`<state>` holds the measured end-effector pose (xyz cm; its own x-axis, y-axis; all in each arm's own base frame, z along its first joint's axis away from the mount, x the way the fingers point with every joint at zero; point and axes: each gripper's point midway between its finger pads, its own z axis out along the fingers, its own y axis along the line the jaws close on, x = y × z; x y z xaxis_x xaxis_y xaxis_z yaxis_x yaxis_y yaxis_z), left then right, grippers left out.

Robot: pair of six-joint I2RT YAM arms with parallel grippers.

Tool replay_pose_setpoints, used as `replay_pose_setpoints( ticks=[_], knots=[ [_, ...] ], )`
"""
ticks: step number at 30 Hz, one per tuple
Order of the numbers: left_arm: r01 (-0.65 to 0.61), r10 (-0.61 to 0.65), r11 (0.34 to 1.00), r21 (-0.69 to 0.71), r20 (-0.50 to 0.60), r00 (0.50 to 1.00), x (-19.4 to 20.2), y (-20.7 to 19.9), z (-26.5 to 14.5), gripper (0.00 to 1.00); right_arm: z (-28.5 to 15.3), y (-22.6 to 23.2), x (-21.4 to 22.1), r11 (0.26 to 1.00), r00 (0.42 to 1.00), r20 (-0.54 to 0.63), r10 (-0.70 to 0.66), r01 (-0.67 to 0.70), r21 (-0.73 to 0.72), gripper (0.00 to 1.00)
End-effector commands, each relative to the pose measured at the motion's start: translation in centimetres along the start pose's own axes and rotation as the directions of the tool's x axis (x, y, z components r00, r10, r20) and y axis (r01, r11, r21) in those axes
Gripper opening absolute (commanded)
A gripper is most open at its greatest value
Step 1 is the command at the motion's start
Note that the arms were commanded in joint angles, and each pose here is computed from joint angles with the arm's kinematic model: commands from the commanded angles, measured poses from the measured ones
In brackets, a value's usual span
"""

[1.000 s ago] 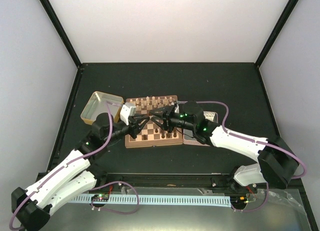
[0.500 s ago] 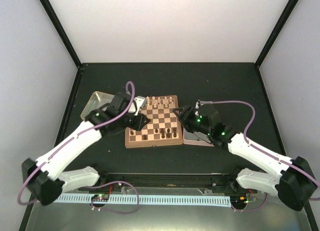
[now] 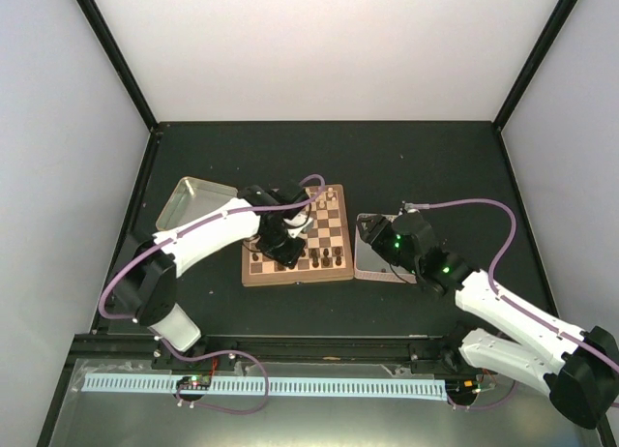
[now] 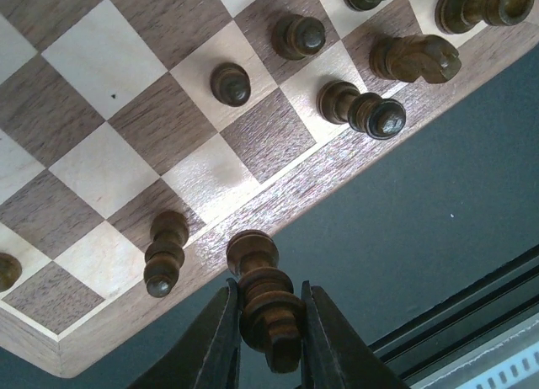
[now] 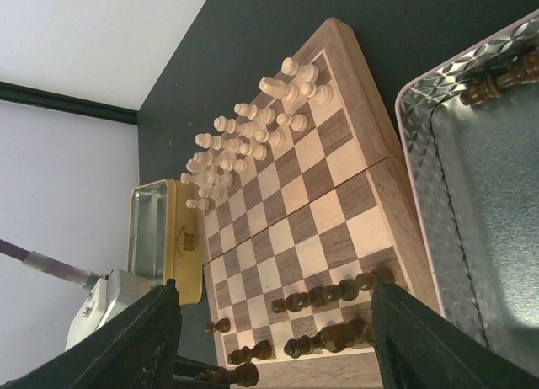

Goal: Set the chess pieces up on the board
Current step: Place the chess piece on the chessboard.

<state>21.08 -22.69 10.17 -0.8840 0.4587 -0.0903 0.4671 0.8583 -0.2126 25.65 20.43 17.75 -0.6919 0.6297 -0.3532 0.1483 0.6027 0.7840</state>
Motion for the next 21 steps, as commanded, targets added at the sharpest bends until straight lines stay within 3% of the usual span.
replay_pose_setpoints(
  ticks=[1,9,21],
  knots=[
    [-0.034,0.033,0.999,-0.039,-0.03,0.999,-0.4,-0.2,0.0,0.08,-0.1,-1.2,-0.7,0.999,0.999,0.042,-0.023,0.021,0.037,0.63],
    [-0.037,0.03,0.992,-0.124,-0.064,0.998,-1.1,1.3,2.2,0.12,0.0,-1.6,-0.6,0.999,0.999,0.041,-0.022,0.021,0.041,0.63],
    [-0.04,0.037,0.996,-0.082,-0.043,0.998,-1.7,0.8,3.5,0.14,0.0,-1.6,-0.4,0.999,0.999,0.029,-0.021,0.02,0.039,0.63]
  ],
)
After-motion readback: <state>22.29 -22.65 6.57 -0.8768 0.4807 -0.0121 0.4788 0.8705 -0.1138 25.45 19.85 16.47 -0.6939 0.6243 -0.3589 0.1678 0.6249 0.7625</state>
